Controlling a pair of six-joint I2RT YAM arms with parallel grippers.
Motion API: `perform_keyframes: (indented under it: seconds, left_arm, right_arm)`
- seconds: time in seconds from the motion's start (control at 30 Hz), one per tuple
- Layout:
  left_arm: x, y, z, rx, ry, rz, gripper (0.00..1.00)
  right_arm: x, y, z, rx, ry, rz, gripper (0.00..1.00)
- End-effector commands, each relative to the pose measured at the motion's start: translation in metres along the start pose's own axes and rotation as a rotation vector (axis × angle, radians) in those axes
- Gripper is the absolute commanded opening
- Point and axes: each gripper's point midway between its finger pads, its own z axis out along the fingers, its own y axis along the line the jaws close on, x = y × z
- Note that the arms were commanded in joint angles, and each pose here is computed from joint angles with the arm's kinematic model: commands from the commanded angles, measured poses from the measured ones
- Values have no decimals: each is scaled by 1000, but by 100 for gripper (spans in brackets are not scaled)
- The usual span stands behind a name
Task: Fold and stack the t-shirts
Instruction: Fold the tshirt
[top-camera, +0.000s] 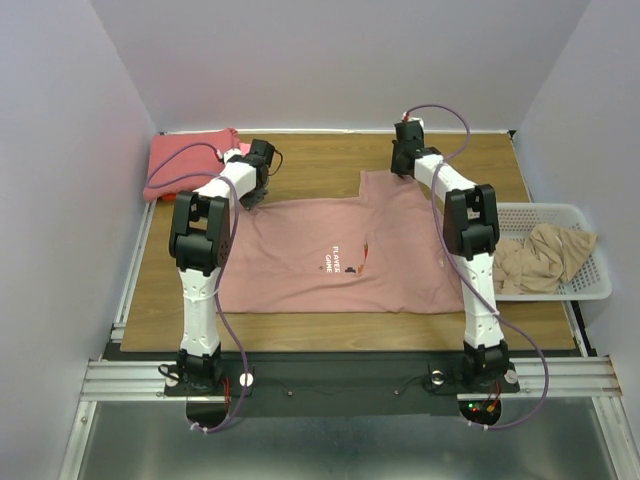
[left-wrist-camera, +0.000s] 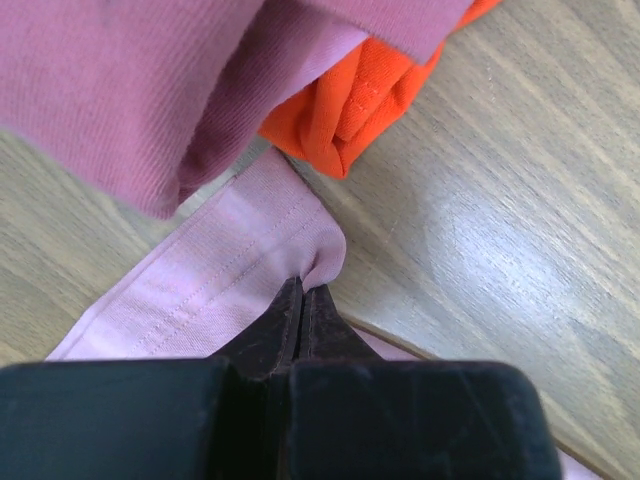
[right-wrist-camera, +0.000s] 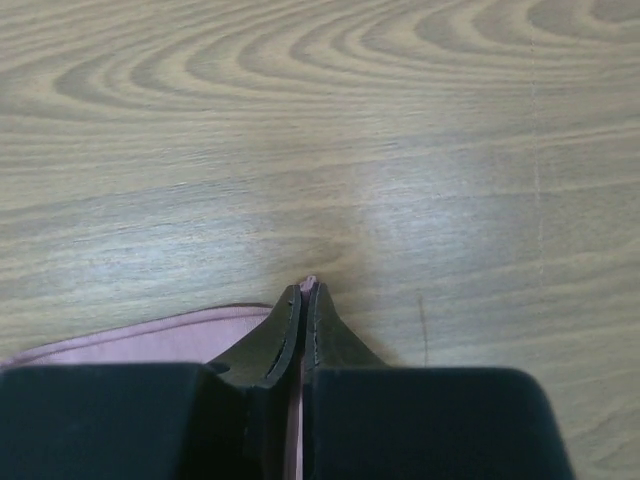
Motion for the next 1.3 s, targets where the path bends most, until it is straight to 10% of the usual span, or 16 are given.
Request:
perform_keyframes:
  seconds: [0.0, 0.33, 1.27]
  left_arm:
    - [-4, 14, -18, -6, 12, 10, 0]
    - [0, 12, -38, 71, 8, 3, 0]
    - [43, 82, -93, 112, -34, -31, 0]
  right_arm:
    - [-15, -5, -20, 10, -10, -1, 0]
    - [-44, 7, -89, -93, -82, 6, 0]
    - [56, -36, -299, -295, -143, 93, 0]
